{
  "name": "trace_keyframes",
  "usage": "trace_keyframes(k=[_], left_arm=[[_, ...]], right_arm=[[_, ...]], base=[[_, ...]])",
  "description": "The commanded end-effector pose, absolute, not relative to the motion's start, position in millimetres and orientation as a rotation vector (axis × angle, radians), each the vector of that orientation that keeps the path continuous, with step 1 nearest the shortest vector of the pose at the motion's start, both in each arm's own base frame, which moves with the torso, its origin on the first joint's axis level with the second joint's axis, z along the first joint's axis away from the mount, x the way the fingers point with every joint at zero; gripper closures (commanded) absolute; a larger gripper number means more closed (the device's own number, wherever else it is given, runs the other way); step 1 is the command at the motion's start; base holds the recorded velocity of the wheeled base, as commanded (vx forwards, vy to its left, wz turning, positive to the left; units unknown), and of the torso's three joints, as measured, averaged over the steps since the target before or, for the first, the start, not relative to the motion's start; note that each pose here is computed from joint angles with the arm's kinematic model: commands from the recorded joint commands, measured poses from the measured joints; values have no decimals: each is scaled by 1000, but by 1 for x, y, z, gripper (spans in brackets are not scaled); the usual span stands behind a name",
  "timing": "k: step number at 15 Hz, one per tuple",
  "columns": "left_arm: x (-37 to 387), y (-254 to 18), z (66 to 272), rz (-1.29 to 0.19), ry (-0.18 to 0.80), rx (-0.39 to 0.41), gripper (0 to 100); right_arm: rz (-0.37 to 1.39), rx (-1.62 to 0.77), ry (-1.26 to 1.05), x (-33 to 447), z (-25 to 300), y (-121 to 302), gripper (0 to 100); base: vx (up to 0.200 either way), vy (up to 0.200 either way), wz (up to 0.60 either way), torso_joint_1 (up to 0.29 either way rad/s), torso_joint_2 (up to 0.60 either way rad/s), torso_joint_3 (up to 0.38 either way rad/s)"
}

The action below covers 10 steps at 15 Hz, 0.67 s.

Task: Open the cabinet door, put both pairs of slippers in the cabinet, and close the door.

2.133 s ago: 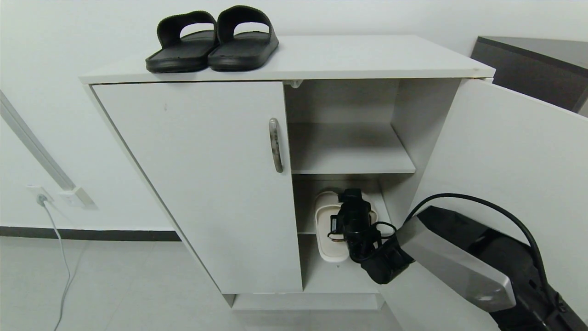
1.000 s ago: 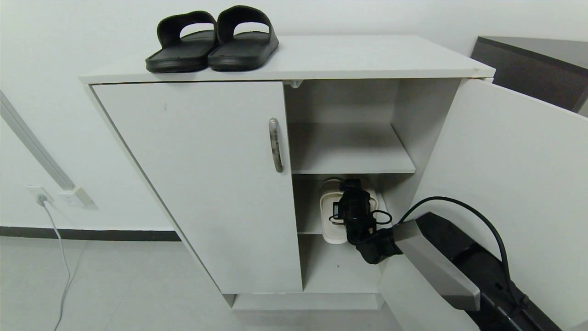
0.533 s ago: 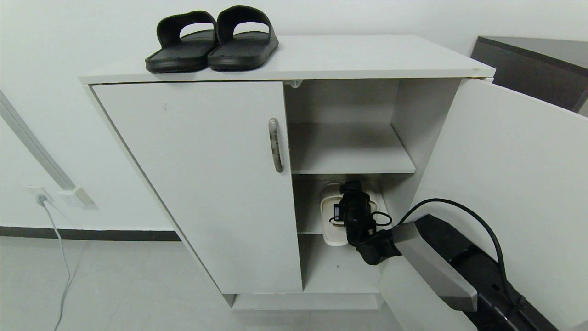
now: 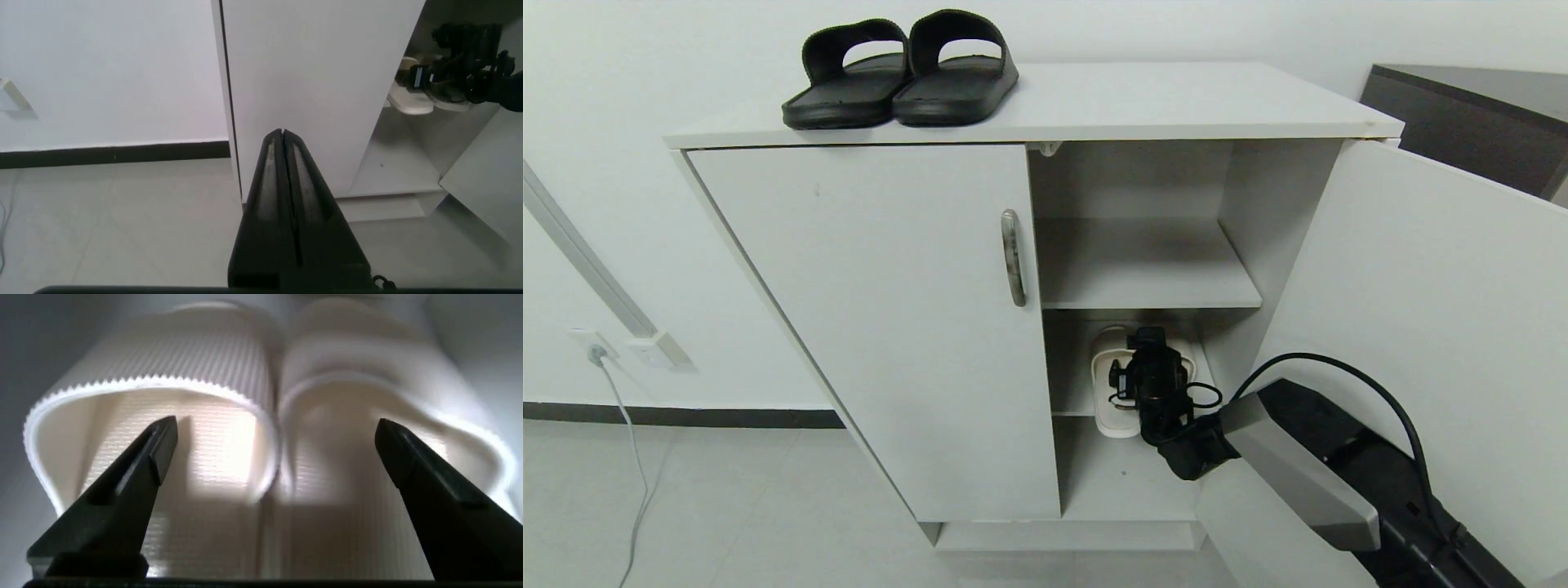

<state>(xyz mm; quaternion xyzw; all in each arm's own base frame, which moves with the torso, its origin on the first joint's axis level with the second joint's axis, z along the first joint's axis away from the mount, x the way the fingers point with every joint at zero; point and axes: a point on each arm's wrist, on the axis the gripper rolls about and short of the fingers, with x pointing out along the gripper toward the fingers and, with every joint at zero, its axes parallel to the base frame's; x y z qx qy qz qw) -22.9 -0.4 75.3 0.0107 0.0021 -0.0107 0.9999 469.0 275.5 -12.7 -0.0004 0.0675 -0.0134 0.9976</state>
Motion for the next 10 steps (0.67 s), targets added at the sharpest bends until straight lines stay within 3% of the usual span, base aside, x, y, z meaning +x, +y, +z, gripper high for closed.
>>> trace_keyframes(k=[1, 10], left_arm=[[-23, 0, 75, -22, 6, 21, 100], [-23, 0, 75, -20, 6, 17, 100]], right_arm=[[-28, 5, 122, 458, 2, 277, 0], [83, -47, 177, 337, 31, 266, 0]], base=[[0, 0, 0, 0, 0, 0], [0, 0, 0, 0, 0, 0]])
